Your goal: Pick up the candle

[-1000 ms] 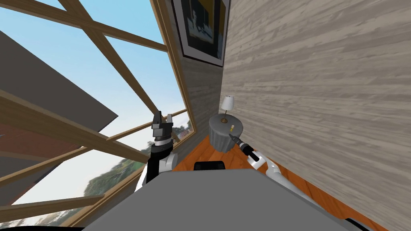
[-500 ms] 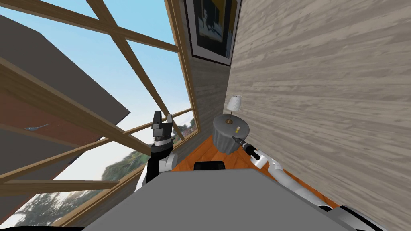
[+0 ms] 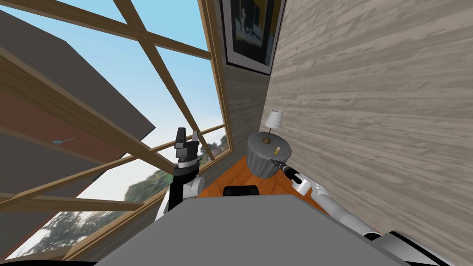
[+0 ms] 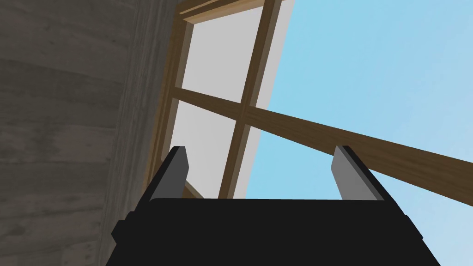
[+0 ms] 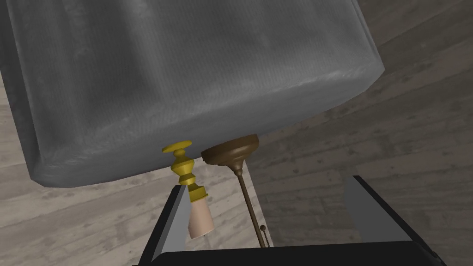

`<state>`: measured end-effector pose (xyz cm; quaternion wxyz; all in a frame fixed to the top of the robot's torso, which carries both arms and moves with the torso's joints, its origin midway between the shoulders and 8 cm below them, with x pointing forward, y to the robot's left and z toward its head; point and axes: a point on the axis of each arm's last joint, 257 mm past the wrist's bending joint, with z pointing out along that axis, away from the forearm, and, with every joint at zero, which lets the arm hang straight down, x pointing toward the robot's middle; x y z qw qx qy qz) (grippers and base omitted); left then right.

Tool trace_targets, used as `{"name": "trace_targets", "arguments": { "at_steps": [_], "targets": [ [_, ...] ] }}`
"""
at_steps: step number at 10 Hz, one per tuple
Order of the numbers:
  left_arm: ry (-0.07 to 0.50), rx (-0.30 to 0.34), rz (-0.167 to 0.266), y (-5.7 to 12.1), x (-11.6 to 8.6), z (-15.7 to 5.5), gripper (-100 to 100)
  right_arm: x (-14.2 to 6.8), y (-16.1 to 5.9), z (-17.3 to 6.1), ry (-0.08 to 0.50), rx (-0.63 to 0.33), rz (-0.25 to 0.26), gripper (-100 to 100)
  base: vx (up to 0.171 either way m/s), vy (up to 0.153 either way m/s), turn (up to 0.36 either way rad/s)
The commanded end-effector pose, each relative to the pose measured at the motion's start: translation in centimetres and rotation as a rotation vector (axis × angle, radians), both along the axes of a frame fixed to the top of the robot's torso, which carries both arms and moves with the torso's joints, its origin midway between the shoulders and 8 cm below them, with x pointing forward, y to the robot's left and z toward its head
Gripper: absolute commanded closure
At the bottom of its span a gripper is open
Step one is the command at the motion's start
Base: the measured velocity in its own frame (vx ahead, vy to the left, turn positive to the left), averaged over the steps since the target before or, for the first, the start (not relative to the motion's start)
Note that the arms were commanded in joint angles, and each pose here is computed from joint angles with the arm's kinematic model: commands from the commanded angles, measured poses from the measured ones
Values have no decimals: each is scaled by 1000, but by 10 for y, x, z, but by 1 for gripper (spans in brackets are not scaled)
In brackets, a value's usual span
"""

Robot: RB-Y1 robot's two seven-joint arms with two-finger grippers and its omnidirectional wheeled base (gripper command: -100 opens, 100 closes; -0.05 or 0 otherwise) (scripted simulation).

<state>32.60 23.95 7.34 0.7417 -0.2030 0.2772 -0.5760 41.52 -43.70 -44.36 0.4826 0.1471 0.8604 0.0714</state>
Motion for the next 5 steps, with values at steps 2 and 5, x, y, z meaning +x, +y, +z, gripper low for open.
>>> {"name": "trace_targets", "arguments": {
  "at_steps": [2, 5],
  "targets": [
    [0, 0, 0, 0, 0, 0, 0, -6, -32, -11, 53, -88, -16, -100, 9, 34, 128],
    [0, 0, 0, 0, 0, 0, 0, -14, -60, -18, 99, -168, -29, -100, 14, 34, 90]
  ]
}}
